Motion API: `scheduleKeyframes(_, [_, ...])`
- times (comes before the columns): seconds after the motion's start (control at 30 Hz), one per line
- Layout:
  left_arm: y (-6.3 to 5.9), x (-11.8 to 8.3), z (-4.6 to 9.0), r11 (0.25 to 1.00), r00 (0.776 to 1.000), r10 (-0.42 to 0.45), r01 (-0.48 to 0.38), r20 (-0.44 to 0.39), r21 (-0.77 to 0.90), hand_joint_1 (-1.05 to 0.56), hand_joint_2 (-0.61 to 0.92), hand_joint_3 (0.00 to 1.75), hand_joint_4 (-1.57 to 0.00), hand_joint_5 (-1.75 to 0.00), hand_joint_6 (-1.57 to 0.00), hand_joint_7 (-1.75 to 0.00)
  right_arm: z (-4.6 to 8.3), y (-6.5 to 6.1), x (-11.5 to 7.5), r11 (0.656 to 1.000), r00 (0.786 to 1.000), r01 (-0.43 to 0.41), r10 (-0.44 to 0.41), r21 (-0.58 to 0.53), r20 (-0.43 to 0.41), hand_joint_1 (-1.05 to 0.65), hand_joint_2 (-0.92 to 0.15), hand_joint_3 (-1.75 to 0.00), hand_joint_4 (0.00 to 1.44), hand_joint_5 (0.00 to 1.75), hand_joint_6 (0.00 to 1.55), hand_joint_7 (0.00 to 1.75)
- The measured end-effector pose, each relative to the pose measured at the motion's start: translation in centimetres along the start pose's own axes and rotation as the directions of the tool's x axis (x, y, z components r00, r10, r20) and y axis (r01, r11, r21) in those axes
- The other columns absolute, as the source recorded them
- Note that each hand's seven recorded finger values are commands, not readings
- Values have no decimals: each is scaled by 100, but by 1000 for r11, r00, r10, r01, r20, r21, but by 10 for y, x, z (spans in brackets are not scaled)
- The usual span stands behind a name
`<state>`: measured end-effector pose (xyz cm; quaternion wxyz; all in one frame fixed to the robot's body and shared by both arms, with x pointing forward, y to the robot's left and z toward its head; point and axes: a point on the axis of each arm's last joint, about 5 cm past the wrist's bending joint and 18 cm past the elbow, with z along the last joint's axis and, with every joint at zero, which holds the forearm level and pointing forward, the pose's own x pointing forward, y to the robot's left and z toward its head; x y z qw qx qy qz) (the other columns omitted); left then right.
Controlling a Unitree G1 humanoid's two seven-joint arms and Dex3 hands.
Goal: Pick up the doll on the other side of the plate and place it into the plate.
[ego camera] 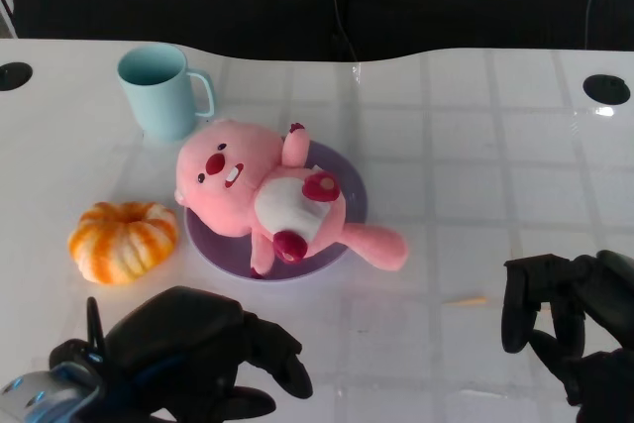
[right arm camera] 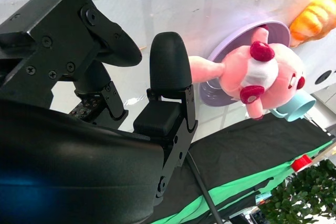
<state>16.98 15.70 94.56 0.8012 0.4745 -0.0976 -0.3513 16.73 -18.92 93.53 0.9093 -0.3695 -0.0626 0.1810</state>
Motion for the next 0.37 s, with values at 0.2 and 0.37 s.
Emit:
scheduleKeyframes(0.2, [0,0,0,1000,1000,0,0,8,3,-24,92,29,-74,-128,-95,-32,0,1,1,1000,1000,-12,12,-2,-4,-6,-30,-138,90,175,80,149])
scheduleKeyframes(0.37, [0,0,0,1000,1000,1,-1,10,-3,-25,92,30,-74,-128,-95,-32,0,2,1,1000,1000,-14,14,0,-6,-5,-31,-139,90,175,80,147])
